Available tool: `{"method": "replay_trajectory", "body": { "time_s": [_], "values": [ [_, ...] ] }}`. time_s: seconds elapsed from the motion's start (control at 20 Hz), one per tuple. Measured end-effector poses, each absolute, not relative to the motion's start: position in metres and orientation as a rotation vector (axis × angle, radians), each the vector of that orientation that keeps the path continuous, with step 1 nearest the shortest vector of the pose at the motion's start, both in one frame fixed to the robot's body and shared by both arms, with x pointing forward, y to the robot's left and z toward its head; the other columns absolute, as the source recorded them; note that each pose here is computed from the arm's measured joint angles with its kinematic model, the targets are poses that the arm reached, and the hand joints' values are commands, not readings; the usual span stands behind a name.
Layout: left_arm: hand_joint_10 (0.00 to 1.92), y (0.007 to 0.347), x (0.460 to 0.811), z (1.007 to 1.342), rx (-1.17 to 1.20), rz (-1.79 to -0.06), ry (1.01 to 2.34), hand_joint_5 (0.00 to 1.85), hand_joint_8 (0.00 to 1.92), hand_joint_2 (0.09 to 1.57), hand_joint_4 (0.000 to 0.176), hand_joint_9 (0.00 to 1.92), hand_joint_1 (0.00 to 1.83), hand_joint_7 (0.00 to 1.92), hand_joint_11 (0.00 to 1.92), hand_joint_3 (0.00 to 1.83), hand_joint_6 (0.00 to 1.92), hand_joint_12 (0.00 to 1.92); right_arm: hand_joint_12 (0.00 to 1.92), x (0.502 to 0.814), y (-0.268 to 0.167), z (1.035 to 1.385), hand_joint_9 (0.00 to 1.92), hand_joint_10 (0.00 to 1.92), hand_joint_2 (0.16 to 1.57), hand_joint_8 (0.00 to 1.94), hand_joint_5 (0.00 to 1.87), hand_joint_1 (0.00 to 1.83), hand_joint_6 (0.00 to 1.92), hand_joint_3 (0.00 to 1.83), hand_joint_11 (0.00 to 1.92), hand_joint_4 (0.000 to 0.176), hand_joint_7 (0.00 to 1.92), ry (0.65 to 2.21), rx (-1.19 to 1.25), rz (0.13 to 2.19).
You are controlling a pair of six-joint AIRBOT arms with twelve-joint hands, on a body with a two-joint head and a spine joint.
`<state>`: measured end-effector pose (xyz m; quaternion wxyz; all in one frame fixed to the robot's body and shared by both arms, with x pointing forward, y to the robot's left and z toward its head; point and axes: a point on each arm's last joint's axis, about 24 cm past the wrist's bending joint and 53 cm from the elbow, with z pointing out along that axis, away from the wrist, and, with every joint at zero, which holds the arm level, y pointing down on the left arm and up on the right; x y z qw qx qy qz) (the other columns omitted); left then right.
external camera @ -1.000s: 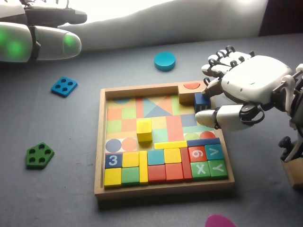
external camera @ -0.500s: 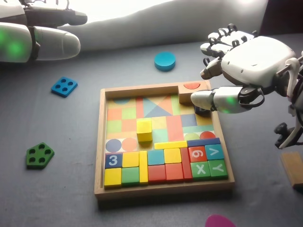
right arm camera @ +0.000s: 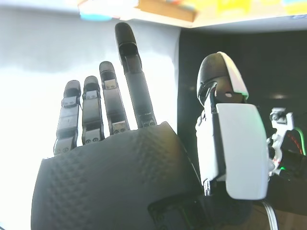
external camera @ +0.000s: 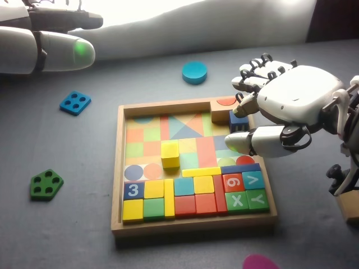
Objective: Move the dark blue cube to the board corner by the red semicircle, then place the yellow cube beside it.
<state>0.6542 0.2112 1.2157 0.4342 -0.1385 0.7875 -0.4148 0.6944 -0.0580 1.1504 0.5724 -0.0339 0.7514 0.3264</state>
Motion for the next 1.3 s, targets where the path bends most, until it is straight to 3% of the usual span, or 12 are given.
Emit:
{"method": "replay_trajectory", "body": {
  "time_s": [0.2,0.3,0.5,0.6,1.0,1.3],
  "values": [
    [0.01,0.213,0.655,1.216,-0.349,-1.029,1.958,0.12,0.01,1.25,0.024,0.10,0.00,0.10,0.00,0.00,0.01,0.50,0.00,0.698,-0.061,1.138,0.00,0.00,1.19,0.00,0.67,0.00,0.01,0.00,0.00,0.000,0.16,1.778,-0.080,0.744],
    [0.00,0.213,0.655,1.216,-0.349,-1.030,1.959,0.10,0.00,1.24,0.017,0.07,0.00,0.07,0.00,0.00,0.00,0.44,0.00,0.699,-0.061,1.137,0.00,0.00,1.19,0.01,0.66,0.00,0.00,0.00,0.00,0.000,0.17,1.776,-0.083,0.740],
    [0.01,0.213,0.655,1.216,-0.348,-1.031,1.959,0.12,0.01,1.24,0.027,0.09,0.00,0.10,0.00,0.00,0.01,0.46,0.00,0.701,-0.062,1.138,0.00,0.00,1.19,0.01,0.68,0.00,0.01,0.00,0.00,0.000,0.17,1.770,-0.082,0.735],
    [0.00,0.215,0.656,1.216,-0.350,-1.028,1.959,0.12,0.00,1.24,0.019,0.08,0.00,0.08,0.00,0.00,0.00,0.47,0.00,0.701,-0.061,1.141,0.01,0.00,1.18,0.00,0.64,0.00,0.00,0.00,0.00,0.000,0.14,1.765,-0.084,0.738],
    [0.00,0.215,0.657,1.216,-0.353,-1.029,1.957,0.15,0.00,1.24,0.024,0.09,0.00,0.10,0.00,0.00,0.00,0.50,0.00,0.707,-0.078,1.154,0.01,0.00,1.18,0.00,0.63,0.00,0.00,0.00,0.00,0.000,0.14,1.748,-0.064,0.715],
    [0.00,0.215,0.657,1.218,-0.354,-1.032,1.952,0.15,0.00,1.24,0.026,0.10,0.00,0.11,0.00,0.00,0.00,0.51,0.00,0.695,-0.056,1.160,0.00,0.00,1.18,0.00,0.64,0.00,0.00,0.00,0.00,0.000,0.14,1.741,-0.087,0.768]
  ]
}}
